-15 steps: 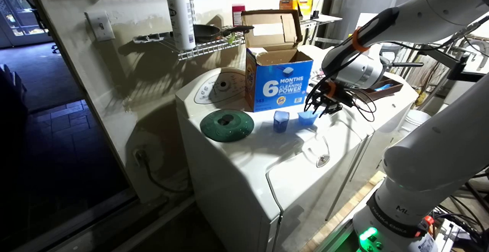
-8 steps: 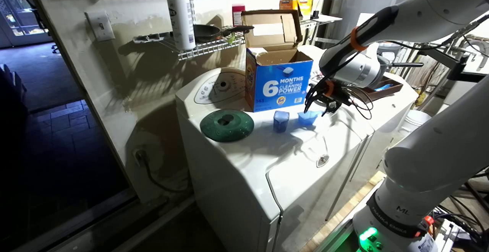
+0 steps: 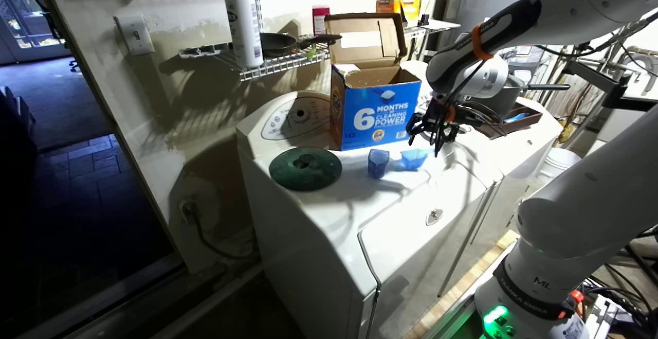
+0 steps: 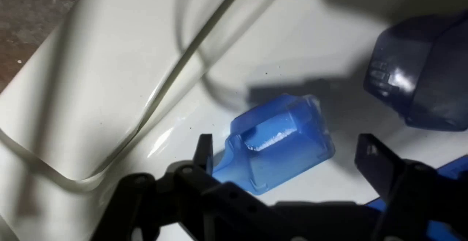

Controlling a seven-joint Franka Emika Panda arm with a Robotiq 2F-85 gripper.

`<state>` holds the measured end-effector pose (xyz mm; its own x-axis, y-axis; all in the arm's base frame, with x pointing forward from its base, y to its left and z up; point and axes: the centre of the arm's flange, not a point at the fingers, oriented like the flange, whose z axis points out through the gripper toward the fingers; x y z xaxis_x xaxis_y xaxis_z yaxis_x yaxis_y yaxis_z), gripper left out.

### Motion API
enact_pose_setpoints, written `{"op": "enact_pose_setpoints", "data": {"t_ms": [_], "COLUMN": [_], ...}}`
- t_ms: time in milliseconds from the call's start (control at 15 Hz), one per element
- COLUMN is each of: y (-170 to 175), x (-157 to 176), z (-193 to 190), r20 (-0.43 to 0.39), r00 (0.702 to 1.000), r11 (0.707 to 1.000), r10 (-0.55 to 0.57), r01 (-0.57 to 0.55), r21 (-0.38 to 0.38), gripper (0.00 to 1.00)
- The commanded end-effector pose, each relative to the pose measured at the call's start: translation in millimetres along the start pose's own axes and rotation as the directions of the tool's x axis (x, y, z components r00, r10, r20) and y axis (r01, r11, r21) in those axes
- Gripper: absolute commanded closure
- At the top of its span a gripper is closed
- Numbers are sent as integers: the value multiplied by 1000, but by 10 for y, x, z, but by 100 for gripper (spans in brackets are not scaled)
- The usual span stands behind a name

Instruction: Unstack the scoops, then turn the right scoop to the right and stack the scoops together

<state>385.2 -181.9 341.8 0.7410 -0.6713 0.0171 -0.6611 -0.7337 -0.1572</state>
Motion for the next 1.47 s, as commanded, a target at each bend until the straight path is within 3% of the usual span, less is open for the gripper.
{"op": "enact_pose_setpoints", "data": {"t_ms": [0,267,533,800,1067,1267,1400], "y": [-103,-170,-163,-129,-127,-113,-118], "x": [136,201,261,310,361,393,396], "z": [-145,-160,-92,-51,18,106,165], "r20": [75,113,119,108,84,73,61], "r00": [986,944,867,752,605,522,484], "r11": [982,925,832,713,574,502,471], "r10": [-147,-309,-484,-650,-792,-850,-873], "r01": [155,326,498,653,784,843,869], "r21": [-104,-194,-242,-256,-235,-192,-150], "gripper": [0,0,0,0,0,0,0]}}
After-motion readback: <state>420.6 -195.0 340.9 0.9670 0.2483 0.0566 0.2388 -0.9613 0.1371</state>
